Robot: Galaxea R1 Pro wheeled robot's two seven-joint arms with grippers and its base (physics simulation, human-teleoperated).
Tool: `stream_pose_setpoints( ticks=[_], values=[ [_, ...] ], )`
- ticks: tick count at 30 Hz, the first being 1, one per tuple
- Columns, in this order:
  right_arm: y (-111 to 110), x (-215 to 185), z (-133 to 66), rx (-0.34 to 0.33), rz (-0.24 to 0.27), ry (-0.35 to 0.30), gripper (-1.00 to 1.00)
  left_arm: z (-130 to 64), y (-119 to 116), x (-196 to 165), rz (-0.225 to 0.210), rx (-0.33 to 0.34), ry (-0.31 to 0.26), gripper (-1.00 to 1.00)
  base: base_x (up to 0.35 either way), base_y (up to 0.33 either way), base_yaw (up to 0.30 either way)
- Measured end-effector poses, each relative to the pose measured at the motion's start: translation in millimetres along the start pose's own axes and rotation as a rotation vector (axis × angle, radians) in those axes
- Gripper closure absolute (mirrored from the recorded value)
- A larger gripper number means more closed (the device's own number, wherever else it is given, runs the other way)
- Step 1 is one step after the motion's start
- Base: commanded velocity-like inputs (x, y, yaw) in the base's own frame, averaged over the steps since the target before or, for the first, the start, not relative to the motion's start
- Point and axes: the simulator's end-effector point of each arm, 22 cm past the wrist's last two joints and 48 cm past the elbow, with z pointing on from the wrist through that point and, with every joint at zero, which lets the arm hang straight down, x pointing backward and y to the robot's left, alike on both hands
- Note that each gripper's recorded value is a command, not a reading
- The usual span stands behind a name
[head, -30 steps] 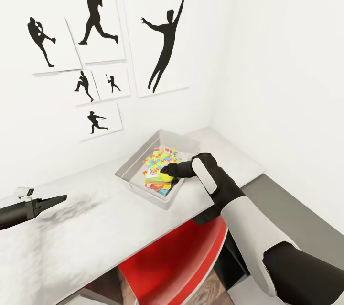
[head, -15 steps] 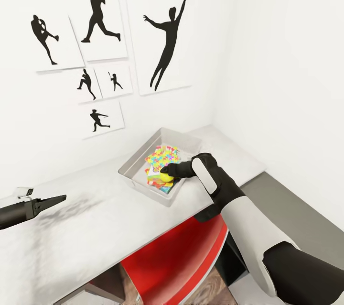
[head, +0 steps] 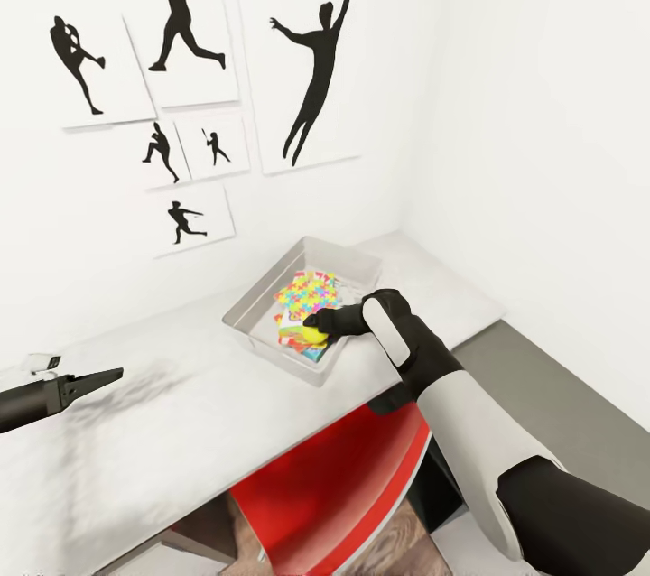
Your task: Put all the toys in the child's room - the three board games (two on the bed and one on the table), the two jigsaw puzzles on the table, and the tennis ball on the table - inside the toy box on the table in the child's room.
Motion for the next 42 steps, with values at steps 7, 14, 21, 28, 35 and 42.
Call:
stream_pose_setpoints(
  ticks=[7,14,21,28,35,42],
  values=[
    [0.1,0.3,0.0,0.0,0.0,0.001,1.0,0.0,0.0,0.2,0.0,0.0,0.0,-1.0,-0.083,0.047,0.0],
    [-0.1,0.4,0.0,0.001,-0.001,0.001,-1.0,0.0,0.0,0.3,0.0,0.0,0.001,-1.0,-0.005,0.003,0.0],
    [0.2,0.8,0.0,-0.001,0.0,0.003,-1.0,0.1,0.0,0.3,0.0,0.0,0.001,-1.0,0.0,0.0,0.0],
    [1.3,0.4,-0.8,-0.004,0.002,0.003,-1.0,-0.2,-0.6,-0.4,0.001,0.0,-0.001,-1.0,-0.056,0.025,0.0],
    [15.3,-5.4,-7.6,-0.05,-0.004,-0.01,-1.0,-2.2,-3.9,-3.8,0.009,0.002,-0.006,-1.0,-0.16,0.004,-0.035],
    [49.9,-22.9,-25.5,-0.166,-0.022,-0.061,-1.0,-6.1,-7.4,-9.1,0.019,0.002,-0.02,-1.0,-0.156,-0.106,-0.061]
  ],
)
